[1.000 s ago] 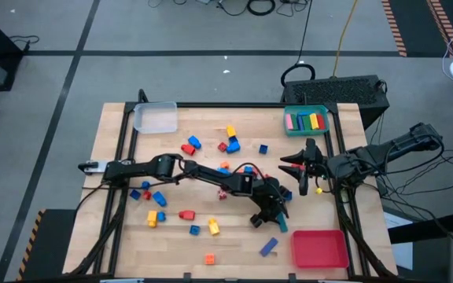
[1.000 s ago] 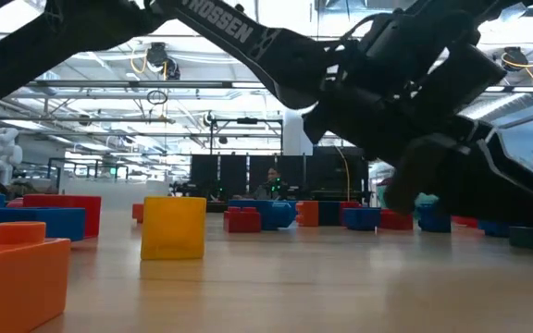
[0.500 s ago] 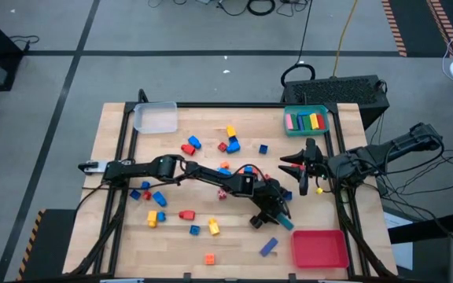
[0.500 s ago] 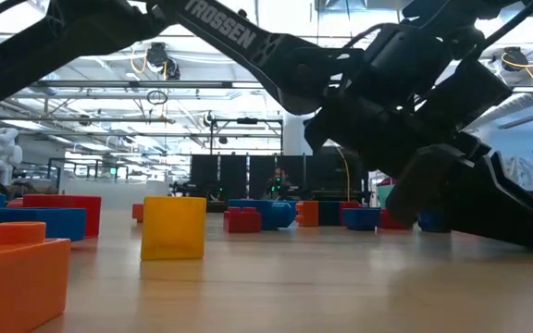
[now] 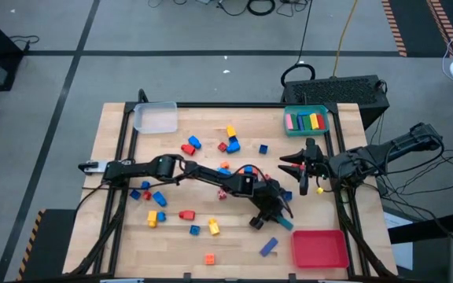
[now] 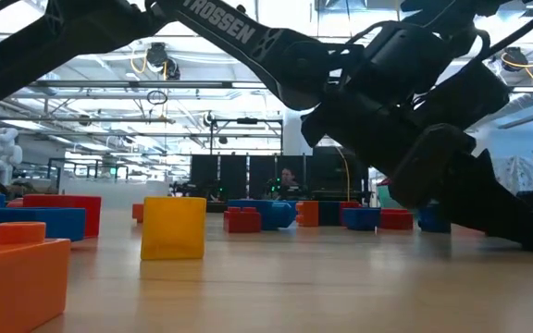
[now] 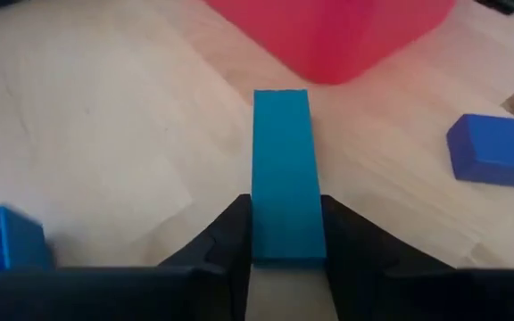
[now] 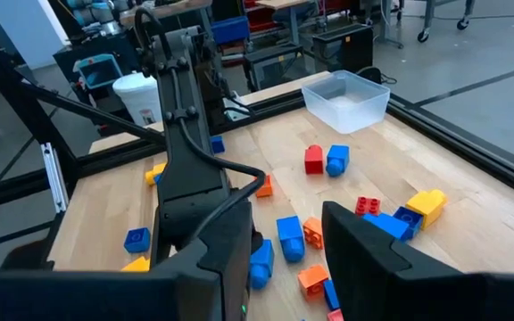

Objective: Sort blocks by size
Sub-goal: Put the blue block into the blue bin

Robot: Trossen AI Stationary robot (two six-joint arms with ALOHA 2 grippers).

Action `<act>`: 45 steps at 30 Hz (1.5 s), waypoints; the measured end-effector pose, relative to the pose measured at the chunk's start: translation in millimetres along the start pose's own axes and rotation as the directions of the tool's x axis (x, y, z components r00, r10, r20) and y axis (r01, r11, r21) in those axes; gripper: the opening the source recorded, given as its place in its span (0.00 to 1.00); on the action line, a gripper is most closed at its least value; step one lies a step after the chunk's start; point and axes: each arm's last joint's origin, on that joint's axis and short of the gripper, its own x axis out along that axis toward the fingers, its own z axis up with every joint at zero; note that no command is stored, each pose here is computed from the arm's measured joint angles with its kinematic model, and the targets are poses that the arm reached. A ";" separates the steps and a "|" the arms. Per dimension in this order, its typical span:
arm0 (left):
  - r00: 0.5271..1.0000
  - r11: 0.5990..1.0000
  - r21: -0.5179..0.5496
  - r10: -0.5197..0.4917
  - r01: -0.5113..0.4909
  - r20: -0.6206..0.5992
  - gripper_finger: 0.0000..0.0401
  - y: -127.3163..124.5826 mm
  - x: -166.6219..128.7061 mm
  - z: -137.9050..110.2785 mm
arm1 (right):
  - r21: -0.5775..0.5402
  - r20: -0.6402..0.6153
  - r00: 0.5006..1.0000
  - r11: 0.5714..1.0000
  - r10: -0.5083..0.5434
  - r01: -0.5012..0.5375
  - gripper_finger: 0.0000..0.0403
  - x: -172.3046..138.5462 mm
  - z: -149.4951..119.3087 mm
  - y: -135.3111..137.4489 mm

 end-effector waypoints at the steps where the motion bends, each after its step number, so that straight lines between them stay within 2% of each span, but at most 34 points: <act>1: 1.000 1.000 -0.016 0.005 -0.005 -0.004 0.27 0.1 -2.5 2.1 | -0.002 -0.003 1.000 1.000 -0.001 0.001 0.30 0.0 -0.3 -0.1; 4: 0.999 0.997 -0.067 0.030 -0.032 -0.041 0.27 2.1 -12.2 6.8 | -0.016 -0.024 1.000 1.000 -0.008 0.008 0.30 0.0 -2.5 -1.1; 9: 0.974 0.982 -0.090 0.147 -0.164 -0.171 0.27 1.9 -35.4 19.5 | -0.003 -0.097 0.995 0.999 -0.039 0.038 0.30 -3.8 -9.9 -6.3; 15: 0.945 0.970 -0.057 0.217 -0.238 -0.246 0.27 -8.6 -50.5 34.8 | 0.050 -0.233 0.965 0.989 -0.123 0.138 0.30 -13.4 -23.5 -19.7; 19: 0.935 0.963 -0.014 0.259 -0.271 -0.241 0.27 -21.0 -56.7 50.6 | 0.077 -0.336 0.930 0.980 -0.148 0.183 0.30 -17.1 -32.6 -25.2; 25: 0.904 0.935 0.095 0.356 -0.343 -0.236 0.27 -45.5 -61.8 73.2 | 0.110 -0.464 0.884 0.987 -0.054 0.118 0.30 -13.8 -40.3 -21.0; 28: 0.877 0.904 0.166 0.423 -0.393 -0.229 0.27 -58.6 -63.5 84.1 | 0.144 -0.515 0.857 0.986 0.001 0.085 0.30 -10.2 -43.5 -17.0; 32: 0.827 0.855 0.258 0.508 -0.450 -0.241 0.27 -72.2 -58.8 88.1 | 0.139 -0.560 0.829 0.987 0.010 0.082 0.30 -4.4 -48.6 -13.5; 35: 0.788 0.817 0.296 0.566 -0.495 -0.242 0.27 -75.6 -58.1 90.0 | 0.142 -0.576 0.817 0.988 0.030 0.064 0.30 3.1 -52.3 -7.6; 40: 0.731 0.768 0.323 0.633 -0.553 -0.254 0.27 -75.4 -59.4 90.2 | 0.148 -0.620 0.777 0.989 0.111 -0.023 0.30 19.8 -62.6 8.3; 45: 0.722 0.758 0.342 0.644 -0.556 -0.254 0.27 -75.4 -59.6 90.4 | 0.123 -0.643 0.757 0.991 0.114 -0.044 0.30 31.5 -71.4 15.0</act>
